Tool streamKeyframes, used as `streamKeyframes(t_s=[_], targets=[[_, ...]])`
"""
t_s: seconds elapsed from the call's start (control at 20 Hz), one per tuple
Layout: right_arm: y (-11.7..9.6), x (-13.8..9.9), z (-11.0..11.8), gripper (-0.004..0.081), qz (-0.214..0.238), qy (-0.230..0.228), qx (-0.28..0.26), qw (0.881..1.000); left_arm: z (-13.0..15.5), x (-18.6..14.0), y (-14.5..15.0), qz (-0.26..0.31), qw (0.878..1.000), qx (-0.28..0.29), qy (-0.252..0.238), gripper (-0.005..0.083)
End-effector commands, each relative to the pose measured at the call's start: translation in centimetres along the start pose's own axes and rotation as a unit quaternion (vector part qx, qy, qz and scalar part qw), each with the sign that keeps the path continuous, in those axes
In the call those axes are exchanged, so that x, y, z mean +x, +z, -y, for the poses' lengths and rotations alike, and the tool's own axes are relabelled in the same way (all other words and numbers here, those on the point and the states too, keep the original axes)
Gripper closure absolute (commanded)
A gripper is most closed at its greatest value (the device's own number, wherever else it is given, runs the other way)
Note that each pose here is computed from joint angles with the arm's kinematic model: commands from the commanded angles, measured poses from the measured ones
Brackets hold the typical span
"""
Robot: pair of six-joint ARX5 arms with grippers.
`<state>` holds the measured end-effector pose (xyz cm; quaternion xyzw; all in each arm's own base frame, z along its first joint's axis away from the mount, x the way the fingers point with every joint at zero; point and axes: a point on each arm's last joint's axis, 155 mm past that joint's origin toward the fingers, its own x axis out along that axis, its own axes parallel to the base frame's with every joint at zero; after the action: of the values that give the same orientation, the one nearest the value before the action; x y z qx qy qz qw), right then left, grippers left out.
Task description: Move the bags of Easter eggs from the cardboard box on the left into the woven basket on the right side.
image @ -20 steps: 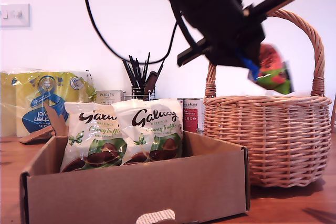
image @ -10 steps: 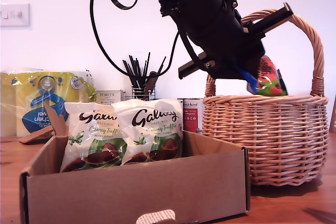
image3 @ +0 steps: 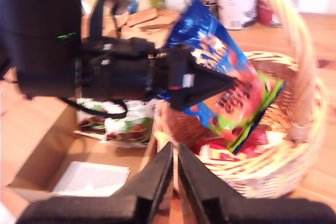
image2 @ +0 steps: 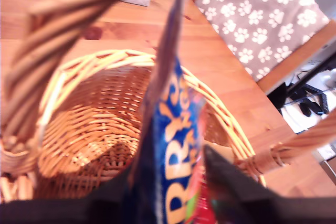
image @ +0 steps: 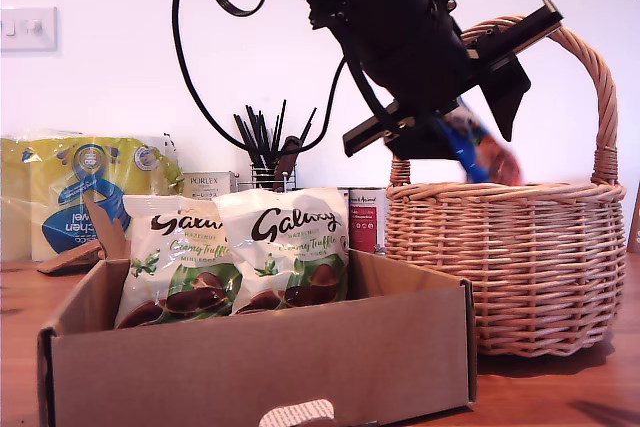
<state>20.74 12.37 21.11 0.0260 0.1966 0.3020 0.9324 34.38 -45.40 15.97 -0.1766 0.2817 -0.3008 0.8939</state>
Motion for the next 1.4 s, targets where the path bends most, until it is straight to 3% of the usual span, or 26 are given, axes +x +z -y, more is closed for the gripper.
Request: streamKeyframes(t_s=[0.0, 0.35, 0.5, 0.55, 1.0, 1.35], targets=[[-0.3, 0.1, -0.2, 0.0783, -0.001, 0.007, 0.0, 1.0, -0.4, 0.5, -1.0, -0.006, 1.0, 0.001, 0.004, 0.0395], [-0.3, 0.1, -0.3, 0.0783, -0.001, 0.009, 0.0, 1.0, -1.3, 0.5, -1.1, -0.011, 1.0, 0.017, 0.021, 0.0332], [-0.3, 0.1, -0.3, 0.0783, 0.0, 0.009, 0.0, 1.0, -0.9, 0.5, -1.2, -0.019, 0.999, 0.044, 0.012, 0.0163], [-0.3, 0.1, -0.3, 0.0783, 0.001, 0.009, -0.001, 1.0, -0.6, 0.4, -1.1, -0.023, 0.998, 0.057, 0.006, 0.0148], [-0.2, 0.1, -0.3, 0.0783, 0.001, 0.009, -0.001, 1.0, 0.6, -3.5, 2.0, -0.019, 0.986, 0.167, 0.011, 0.0149], [-0.2, 0.1, -0.3, 0.0783, 0.001, 0.009, -0.001, 1.0, 1.2, -4.2, 2.3, -0.023, 0.985, 0.172, -0.001, 0.015]])
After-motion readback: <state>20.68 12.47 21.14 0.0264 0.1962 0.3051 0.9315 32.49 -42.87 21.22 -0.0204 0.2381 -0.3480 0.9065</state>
